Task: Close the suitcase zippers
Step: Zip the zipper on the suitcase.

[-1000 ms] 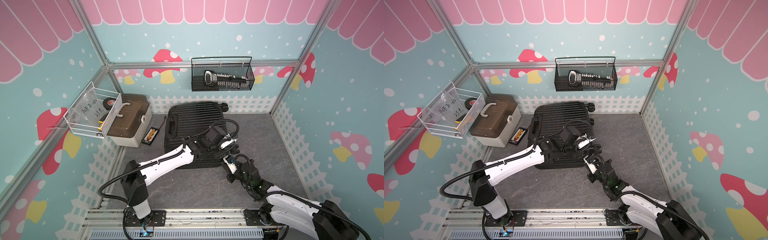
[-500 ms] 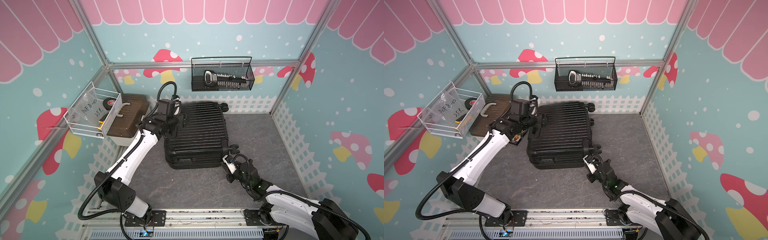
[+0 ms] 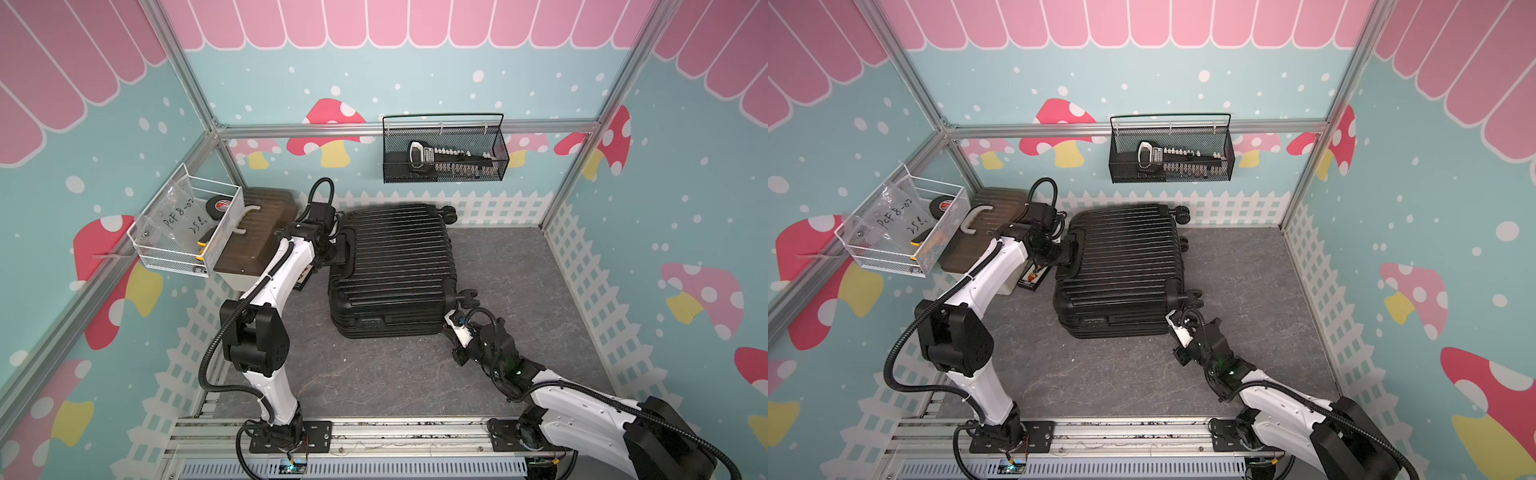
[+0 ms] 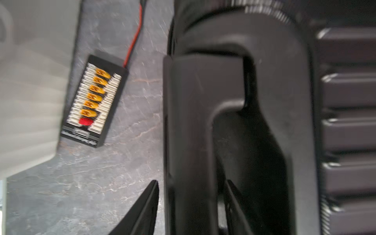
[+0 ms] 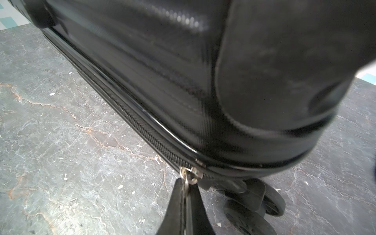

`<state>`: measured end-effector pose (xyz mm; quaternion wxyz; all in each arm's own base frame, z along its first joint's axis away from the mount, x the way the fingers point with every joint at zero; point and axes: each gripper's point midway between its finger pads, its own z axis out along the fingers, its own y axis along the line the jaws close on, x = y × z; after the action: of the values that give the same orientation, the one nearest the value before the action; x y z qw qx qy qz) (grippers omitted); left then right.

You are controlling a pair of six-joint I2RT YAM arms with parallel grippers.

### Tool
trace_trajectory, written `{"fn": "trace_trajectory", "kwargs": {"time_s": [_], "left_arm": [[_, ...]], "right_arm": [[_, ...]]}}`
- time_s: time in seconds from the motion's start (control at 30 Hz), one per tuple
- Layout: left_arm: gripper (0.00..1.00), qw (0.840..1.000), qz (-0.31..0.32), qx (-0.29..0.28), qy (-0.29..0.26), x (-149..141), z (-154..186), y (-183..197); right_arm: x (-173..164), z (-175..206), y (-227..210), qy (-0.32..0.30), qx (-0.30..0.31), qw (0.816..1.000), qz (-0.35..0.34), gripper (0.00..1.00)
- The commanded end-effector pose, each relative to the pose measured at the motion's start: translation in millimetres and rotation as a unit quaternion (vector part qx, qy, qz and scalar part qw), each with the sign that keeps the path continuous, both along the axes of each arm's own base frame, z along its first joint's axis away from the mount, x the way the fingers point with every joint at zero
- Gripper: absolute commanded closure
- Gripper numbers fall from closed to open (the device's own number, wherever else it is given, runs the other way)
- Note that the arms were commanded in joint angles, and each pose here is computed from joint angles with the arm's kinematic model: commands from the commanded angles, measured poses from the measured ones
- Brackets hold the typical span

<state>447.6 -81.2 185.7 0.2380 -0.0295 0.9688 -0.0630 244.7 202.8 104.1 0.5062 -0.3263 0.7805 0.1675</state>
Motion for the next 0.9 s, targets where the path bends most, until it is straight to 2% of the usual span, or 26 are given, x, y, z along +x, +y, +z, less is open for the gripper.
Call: {"fn": "trace_trajectory", "kwargs": {"time_s": [0.0,0.13,0.2,0.27,0.3,0.43,0.6,0.87], "left_arm": [[0.54,0.999,-0.002,-0.026,0.023,-5.7,-0.9,-8.7],[0.73,0.998,0.037,-0.045,0.038,-3.5,-7.3,-10.4],[0.76,0.995,0.077,-0.057,0.036,-1.6,-3.6,-9.6],[0.98,0.990,0.124,-0.067,0.025,2.3,5.1,-7.5],[1.00,0.984,0.159,-0.073,0.018,3.9,11.1,-4.9],[1.00,0.970,0.216,-0.113,-0.015,12.7,34.6,-11.2],[1.00,0.955,0.252,-0.151,-0.028,24.0,41.9,-27.3],[1.00,0.922,0.332,-0.193,-0.054,15.1,45.0,-47.2]], "right_arm": [[5.3,16.8,6.7,-0.019,0.013,1.000,0.003,1.00],[4.6,18.0,9.5,-0.020,0.013,1.000,0.012,1.00],[3.1,21.1,12.0,-0.026,0.015,0.999,0.022,1.00],[0.4,25.7,15.1,-0.034,0.018,0.999,0.034,1.00],[-1.8,28.3,17.0,-0.038,0.019,0.998,0.042,1.00],[-11.2,38.2,24.8,-0.054,0.027,0.995,0.074,1.00],[-18.6,39.5,37.1,-0.051,0.025,0.993,0.104,1.00],[-25.4,44.1,62.6,-0.057,0.018,0.989,0.133,1.00]]}}
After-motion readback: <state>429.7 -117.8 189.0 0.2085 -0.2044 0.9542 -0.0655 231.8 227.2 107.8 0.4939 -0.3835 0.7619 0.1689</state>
